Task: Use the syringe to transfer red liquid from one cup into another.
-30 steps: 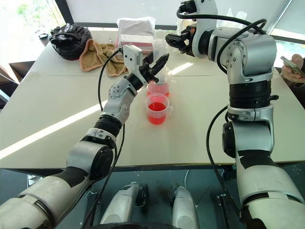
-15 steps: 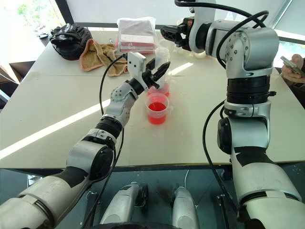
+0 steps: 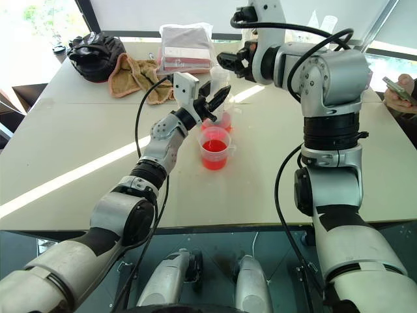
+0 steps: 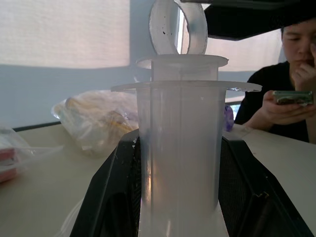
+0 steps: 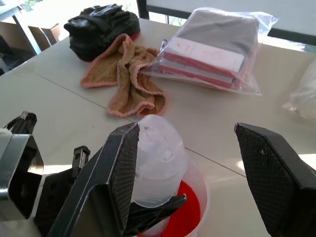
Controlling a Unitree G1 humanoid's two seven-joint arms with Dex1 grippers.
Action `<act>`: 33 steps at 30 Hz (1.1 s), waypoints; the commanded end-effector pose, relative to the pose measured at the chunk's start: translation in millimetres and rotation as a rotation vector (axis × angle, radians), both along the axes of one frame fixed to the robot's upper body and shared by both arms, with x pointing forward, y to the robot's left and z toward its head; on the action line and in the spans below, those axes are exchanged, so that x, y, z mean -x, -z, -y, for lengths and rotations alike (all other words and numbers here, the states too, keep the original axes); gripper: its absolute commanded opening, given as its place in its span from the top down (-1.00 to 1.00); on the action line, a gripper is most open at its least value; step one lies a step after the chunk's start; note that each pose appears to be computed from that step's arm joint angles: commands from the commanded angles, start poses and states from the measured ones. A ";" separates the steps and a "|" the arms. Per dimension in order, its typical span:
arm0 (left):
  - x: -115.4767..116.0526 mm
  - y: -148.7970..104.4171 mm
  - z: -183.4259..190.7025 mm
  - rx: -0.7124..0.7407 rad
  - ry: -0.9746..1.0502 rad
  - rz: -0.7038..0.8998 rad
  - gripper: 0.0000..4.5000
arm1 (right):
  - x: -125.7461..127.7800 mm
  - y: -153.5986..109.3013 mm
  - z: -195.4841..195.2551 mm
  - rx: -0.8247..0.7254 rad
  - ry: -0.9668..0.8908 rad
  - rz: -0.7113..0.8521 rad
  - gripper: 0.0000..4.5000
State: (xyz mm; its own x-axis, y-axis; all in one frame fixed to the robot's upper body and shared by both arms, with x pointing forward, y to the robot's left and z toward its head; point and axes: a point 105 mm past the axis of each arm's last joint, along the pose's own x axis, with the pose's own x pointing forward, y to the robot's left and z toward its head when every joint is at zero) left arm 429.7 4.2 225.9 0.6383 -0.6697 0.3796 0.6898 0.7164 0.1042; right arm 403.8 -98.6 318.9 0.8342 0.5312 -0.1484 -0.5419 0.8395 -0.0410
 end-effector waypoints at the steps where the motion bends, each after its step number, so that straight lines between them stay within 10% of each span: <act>1: 3.3 -13.9 4.9 0.002 0.010 0.052 0.35 | 6.8 -13.9 -1.5 0.014 -0.007 0.071 -0.41; 21: 6.8 -14.6 7.5 0.006 0.025 0.062 0.35 | -20.8 1.4 -0.6 0.009 0.075 0.098 -0.41; 28: 7.4 -15.2 8.3 0.005 0.025 0.067 0.35 | -21.8 5.6 -5.3 -0.003 0.063 0.081 0.92; 33: 6.8 -16.0 8.4 0.006 0.021 0.066 0.35 | -18.0 4.2 -10.9 -0.033 0.030 0.076 0.99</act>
